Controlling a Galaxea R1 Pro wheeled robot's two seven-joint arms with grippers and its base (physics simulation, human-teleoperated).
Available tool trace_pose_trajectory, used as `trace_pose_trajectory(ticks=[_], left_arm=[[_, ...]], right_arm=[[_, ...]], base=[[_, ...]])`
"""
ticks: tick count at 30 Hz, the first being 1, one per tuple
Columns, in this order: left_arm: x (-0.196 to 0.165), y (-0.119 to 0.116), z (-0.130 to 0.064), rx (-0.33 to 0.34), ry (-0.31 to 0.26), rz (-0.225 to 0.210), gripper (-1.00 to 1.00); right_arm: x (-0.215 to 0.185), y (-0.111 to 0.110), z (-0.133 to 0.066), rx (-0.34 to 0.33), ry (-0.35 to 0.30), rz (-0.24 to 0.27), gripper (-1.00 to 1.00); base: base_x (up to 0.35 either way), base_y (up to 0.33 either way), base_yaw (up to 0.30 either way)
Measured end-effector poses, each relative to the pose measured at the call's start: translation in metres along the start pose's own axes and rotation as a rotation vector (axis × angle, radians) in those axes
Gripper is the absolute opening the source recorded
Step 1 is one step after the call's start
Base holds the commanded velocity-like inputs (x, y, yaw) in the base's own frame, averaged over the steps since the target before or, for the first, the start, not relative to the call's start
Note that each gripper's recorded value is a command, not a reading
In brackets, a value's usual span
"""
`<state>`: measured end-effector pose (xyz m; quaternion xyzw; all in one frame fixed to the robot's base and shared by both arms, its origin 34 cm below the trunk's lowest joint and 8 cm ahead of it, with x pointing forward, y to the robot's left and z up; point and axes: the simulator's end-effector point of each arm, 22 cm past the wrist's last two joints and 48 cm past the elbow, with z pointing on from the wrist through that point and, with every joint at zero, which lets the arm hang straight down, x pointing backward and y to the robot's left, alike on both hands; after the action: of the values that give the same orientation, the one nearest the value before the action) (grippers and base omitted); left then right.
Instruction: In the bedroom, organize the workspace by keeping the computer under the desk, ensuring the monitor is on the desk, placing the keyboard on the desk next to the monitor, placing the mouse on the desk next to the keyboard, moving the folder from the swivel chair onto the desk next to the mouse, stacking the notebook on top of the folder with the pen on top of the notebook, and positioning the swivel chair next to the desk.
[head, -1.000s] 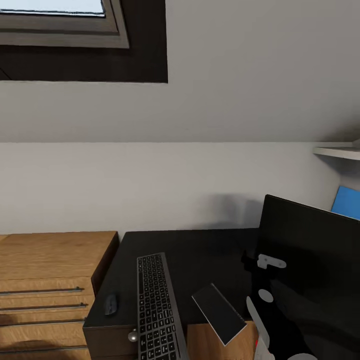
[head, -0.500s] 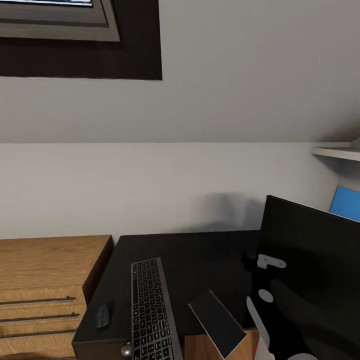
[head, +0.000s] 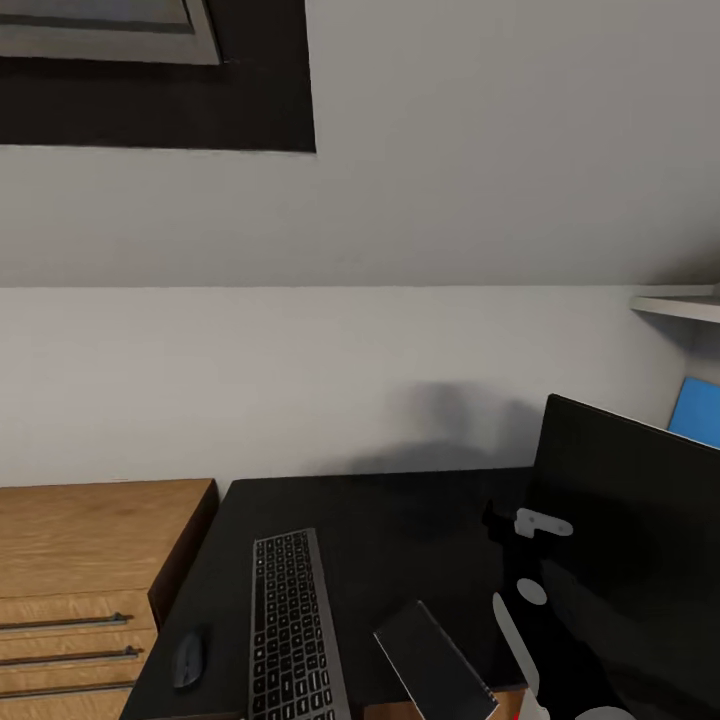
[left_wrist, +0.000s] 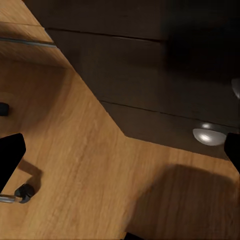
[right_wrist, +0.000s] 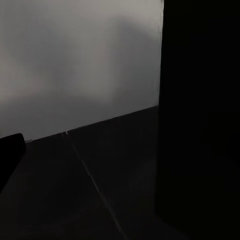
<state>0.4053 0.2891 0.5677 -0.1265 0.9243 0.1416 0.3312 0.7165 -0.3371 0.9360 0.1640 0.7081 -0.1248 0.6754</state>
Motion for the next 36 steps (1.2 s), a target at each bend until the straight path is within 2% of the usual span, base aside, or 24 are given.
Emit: trace_pose_trajectory(ticks=[6,21,36], left_arm=[[0.0000,0.0000,0.0001,0.000,0.000,-0.001,1.00],[-0.0002,0.0009,0.0004,-0.002,0.000,-0.001,1.00],[0.0002,0.0011,0.0006,-0.003,0.002,-0.001,1.00]], right_arm=[[0.0002,0.0000,0.0001,0.000,0.000,0.000,1.00],[-0.0002,0.0023,-0.0004,-0.004,-0.001,0.001,1.00],[0.0000,0.0031,-0.0004,-0.005,-0.001,0.002,1.00]], base=[[0.158,-0.126,0.000],[0.010,-0.009,0.000],[-0.128,0.080,0.000]])
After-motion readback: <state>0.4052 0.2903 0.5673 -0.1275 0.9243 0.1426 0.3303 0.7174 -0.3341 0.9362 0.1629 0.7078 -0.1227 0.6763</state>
